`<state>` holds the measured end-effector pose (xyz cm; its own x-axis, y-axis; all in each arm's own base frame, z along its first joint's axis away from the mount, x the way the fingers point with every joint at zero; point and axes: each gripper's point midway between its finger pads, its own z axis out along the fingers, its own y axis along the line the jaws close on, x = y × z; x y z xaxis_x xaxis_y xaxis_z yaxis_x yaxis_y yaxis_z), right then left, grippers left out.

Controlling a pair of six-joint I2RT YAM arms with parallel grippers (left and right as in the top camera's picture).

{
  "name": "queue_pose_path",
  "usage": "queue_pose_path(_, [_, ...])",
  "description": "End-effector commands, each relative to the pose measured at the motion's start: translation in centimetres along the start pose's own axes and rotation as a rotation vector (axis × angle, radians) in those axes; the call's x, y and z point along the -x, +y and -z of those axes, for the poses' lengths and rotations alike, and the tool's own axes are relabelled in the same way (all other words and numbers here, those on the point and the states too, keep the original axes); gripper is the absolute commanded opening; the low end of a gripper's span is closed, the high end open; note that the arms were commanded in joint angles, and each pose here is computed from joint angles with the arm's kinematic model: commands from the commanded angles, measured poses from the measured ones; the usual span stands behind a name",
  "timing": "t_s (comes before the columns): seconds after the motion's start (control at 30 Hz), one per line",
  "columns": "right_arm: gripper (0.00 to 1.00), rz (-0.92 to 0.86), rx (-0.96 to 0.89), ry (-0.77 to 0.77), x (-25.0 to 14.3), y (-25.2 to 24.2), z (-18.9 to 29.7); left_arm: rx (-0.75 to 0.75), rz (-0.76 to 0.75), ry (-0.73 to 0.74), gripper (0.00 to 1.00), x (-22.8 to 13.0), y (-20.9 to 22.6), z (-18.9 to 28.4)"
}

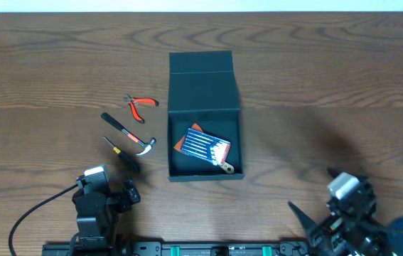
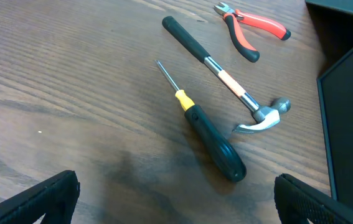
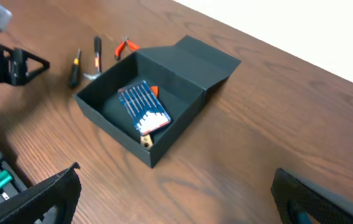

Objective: Pack container
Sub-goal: 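Reach the left gripper toward the yellow-black screwdriver on the left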

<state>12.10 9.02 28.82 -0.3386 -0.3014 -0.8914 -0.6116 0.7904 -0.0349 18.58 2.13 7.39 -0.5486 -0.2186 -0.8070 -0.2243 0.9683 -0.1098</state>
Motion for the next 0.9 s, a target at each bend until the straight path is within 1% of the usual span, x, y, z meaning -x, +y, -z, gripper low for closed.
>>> queue_pose_path(0.0, [0.99, -0.046, -0.009, -0.012, -0.1, -0.1, 0.1, 0.01, -0.013, -0.007, 0.99, 0.1, 0.2, 0.0])
queue_pose_path(0.27, [0.99, -0.045, -0.015, 0.011, -0.7, -0.2, 0.1, 0.01, -0.013, -0.007, 0.99, 0.1, 0.2, 0.0])
queue_pose_path(0.6, [0.99, -0.042, -0.014, 0.13, -3.6, -0.1, 0.3, 0.01, -0.013, -0.007, 0.99, 0.1, 0.2, 0.0])
queue_pose_path(0.87, [0.99, -0.042, -0.014, 0.132, -3.7, -0.1, 0.3, 0.01, -0.013, -0.007, 0.99, 0.1, 0.2, 0.0])
